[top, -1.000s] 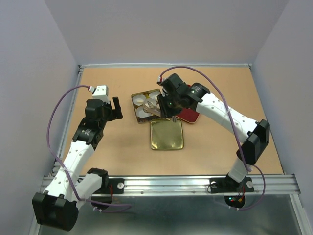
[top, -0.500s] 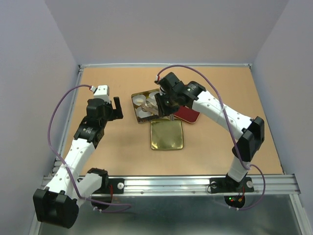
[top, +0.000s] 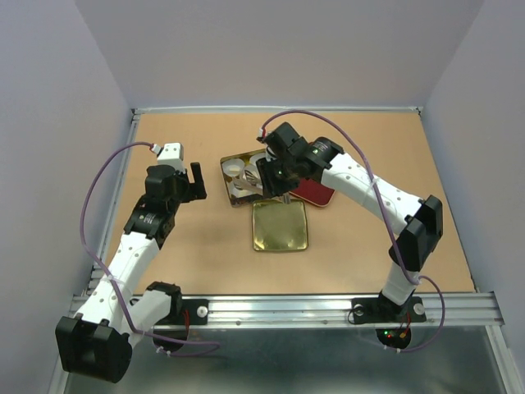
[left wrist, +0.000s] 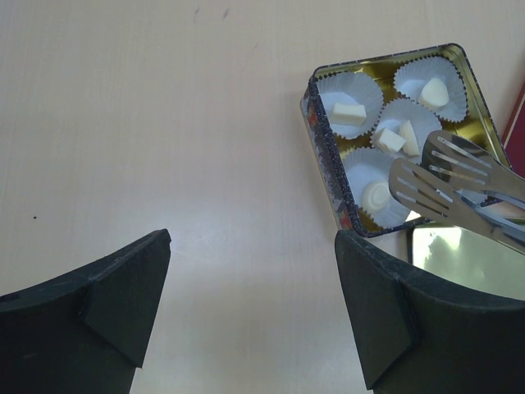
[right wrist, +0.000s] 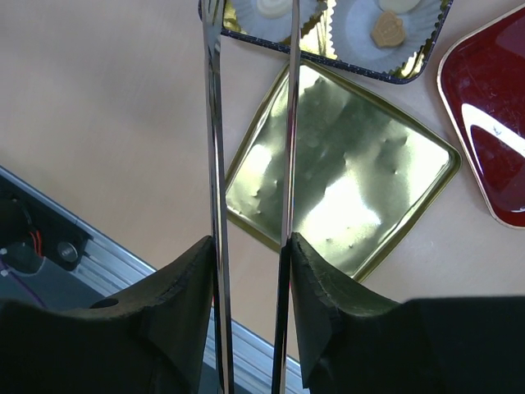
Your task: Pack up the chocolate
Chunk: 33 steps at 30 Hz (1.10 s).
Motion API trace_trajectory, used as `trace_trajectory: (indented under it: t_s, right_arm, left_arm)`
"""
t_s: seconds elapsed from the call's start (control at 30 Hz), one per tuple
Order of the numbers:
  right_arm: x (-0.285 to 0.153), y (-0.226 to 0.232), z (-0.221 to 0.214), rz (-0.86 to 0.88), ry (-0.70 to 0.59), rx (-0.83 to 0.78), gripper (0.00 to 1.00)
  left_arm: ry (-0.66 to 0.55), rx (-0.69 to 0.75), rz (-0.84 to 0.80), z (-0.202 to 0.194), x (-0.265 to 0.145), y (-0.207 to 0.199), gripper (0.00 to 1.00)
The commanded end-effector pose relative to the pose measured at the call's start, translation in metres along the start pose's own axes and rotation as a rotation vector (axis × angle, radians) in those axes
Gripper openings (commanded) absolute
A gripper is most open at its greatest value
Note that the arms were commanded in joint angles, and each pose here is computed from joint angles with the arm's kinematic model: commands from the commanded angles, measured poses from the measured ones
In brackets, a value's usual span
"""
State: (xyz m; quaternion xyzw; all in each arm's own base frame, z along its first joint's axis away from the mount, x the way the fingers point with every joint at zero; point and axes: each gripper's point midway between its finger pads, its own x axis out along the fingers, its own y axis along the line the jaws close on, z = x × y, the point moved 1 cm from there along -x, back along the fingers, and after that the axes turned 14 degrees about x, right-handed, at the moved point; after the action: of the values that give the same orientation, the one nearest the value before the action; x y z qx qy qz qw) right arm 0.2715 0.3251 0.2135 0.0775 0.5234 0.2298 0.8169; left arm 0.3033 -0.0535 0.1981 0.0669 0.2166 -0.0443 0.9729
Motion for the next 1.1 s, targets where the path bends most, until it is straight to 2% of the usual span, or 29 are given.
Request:
trace_trajectory:
  t_s: [0.0, 0.2, 0.4, 0.73, 0.9, 1.07]
  right_arm:
    - [-0.020, 0.024, 0.021, 0.080, -0.087, -0.022, 0.46]
    - [-0.027, 0.018, 0.031, 0.041, -0.143, -0.017, 0.45]
    - [-0.036, -0.013, 0.044, -0.041, -0.196, -0.003, 0.45]
    - [-0.076, -0.134, 0.080, -0.218, -0.296, 0.123, 0.45]
    - [-0.082, -0.196, 0.076, -0.313, -0.280, 0.181, 0.45]
    - [-0.081, -0.228, 0.071, -0.367, -0.254, 0.203, 0.45]
  left_arm:
    - [-0.082, 0.000, 0.015, 0.024, -0.006, 0.004, 0.93]
    - [-0.081, 0.003, 0.015, 0.024, -0.008, 0.005, 0.93]
    - [-0.085, 0.004, 0.016, 0.025, -0.010, 0.005, 0.93]
    - [-0.085, 0.013, 0.024, 0.025, -0.014, 0.007, 0.93]
    - [-0.083, 0.005, 0.026, 0.024, -0.015, 0.008, 0.93]
    - [-0.081, 0.007, 0.029, 0.023, -0.015, 0.008, 0.93]
